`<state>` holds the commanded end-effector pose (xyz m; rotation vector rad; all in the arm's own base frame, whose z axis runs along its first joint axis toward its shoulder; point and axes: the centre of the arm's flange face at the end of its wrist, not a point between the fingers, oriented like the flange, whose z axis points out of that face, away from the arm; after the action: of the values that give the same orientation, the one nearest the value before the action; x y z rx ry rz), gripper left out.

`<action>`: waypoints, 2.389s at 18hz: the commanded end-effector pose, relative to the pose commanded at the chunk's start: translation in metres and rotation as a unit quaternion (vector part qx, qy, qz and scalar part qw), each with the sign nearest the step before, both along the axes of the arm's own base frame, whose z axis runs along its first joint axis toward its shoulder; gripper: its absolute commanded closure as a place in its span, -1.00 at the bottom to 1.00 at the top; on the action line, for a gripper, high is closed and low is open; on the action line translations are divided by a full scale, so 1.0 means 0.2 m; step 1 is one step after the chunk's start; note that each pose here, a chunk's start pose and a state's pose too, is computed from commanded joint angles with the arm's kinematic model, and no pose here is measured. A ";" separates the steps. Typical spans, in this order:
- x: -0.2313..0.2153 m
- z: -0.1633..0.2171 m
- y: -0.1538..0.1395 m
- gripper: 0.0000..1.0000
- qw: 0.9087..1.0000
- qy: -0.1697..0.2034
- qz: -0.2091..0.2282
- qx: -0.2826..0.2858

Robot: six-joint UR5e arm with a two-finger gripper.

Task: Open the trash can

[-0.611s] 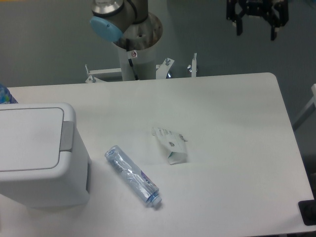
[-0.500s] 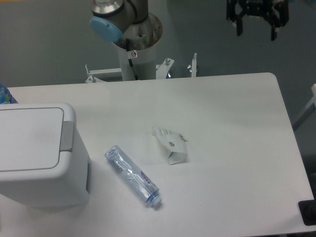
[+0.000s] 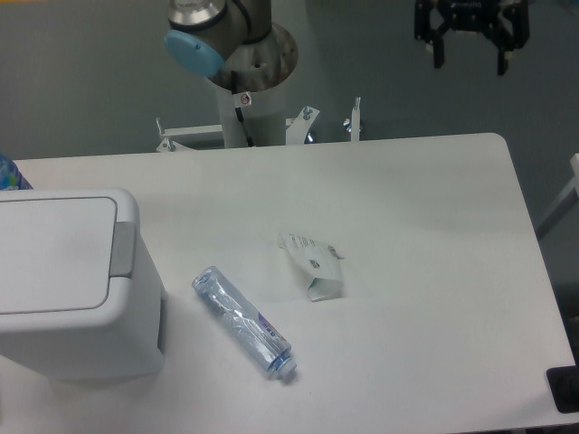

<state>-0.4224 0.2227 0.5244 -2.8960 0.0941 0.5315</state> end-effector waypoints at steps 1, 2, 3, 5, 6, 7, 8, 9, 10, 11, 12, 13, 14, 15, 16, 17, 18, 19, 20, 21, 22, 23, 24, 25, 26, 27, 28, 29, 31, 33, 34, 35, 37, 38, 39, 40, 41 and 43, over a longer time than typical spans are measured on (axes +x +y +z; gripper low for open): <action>0.00 0.00 0.05 -1.00 1.000 0.003 0.010 0.020; 0.01 0.02 0.10 -1.00 0.999 0.009 0.015 0.050; 0.01 0.03 0.13 -1.00 0.996 0.007 0.030 0.080; 0.01 0.04 0.16 -1.00 0.989 -0.013 0.081 0.119; 0.02 0.05 0.17 -1.00 0.986 -0.022 0.099 0.131; 0.04 0.05 0.21 -1.00 0.984 -0.028 0.106 0.137; 0.08 0.05 0.25 -1.00 0.984 -0.034 0.108 0.140; 0.11 0.05 0.30 -1.00 0.982 -0.041 0.112 0.145; 0.13 0.04 0.34 -1.00 0.979 -0.052 0.125 0.153; 0.14 0.03 0.39 -1.00 0.975 -0.063 0.141 0.161; 0.17 0.04 0.42 -1.00 0.969 -0.075 0.161 0.172; 0.19 0.05 0.46 -1.00 0.962 -0.085 0.184 0.183; 0.21 0.07 0.49 -1.00 0.954 -0.096 0.207 0.195; 0.24 0.07 0.52 -1.00 0.947 -0.107 0.222 0.205; 0.27 0.08 0.56 -1.00 0.942 -0.120 0.227 0.216; 0.30 0.08 0.59 -1.00 0.937 -0.138 0.226 0.228; 0.32 0.08 0.62 -1.00 0.930 -0.158 0.226 0.242; 0.34 0.08 0.64 -1.00 0.919 -0.183 0.234 0.259; 0.36 0.08 0.67 -1.00 0.904 -0.213 0.248 0.275; 0.38 0.08 0.71 -1.00 0.893 -0.237 0.256 0.285; 0.42 0.08 0.74 -1.00 0.888 -0.250 0.256 0.288; 0.44 0.07 0.77 -1.00 0.889 -0.255 0.250 0.287; 0.49 0.06 0.82 -1.00 0.892 -0.262 0.239 0.282; 0.53 0.04 0.86 -1.00 0.894 -0.267 0.229 0.277; 0.56 0.02 0.90 -1.00 0.896 -0.273 0.222 0.272; 0.58 0.00 0.93 -1.00 0.896 -0.280 0.221 0.266; 0.59 -0.03 0.96 -1.00 0.894 -0.286 0.224 0.263; 0.61 -0.05 0.99 -1.00 0.892 -0.293 0.227 0.259; 0.67 -0.10 1.09 -1.00 0.892 -0.309 0.220 0.247; 0.73 -0.16 1.21 -1.00 0.893 -0.324 0.211 0.229; 0.72 -0.19 1.25 -1.00 0.891 -0.330 0.217 0.224; 0.74 -0.20 1.29 -1.00 0.890 -0.335 0.216 0.222; 0.79 -0.16 1.39 -1.00 0.881 -0.349 0.229 0.222; 0.79 -0.14 1.42 -1.00 0.873 -0.355 0.248 0.226; 0.79 -0.15 1.45 -1.00 0.867 -0.360 0.257 0.227; 0.81 -0.17 1.49 -1.00 0.868 -0.361 0.253 0.229; 0.83 -0.18 1.52 -1.00 0.869 -0.361 0.248 0.230; 0.85 -0.20 1.55 -1.00 0.871 -0.362 0.241 0.229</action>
<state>-0.2523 0.5337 0.4848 -2.4228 -0.7639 -0.4483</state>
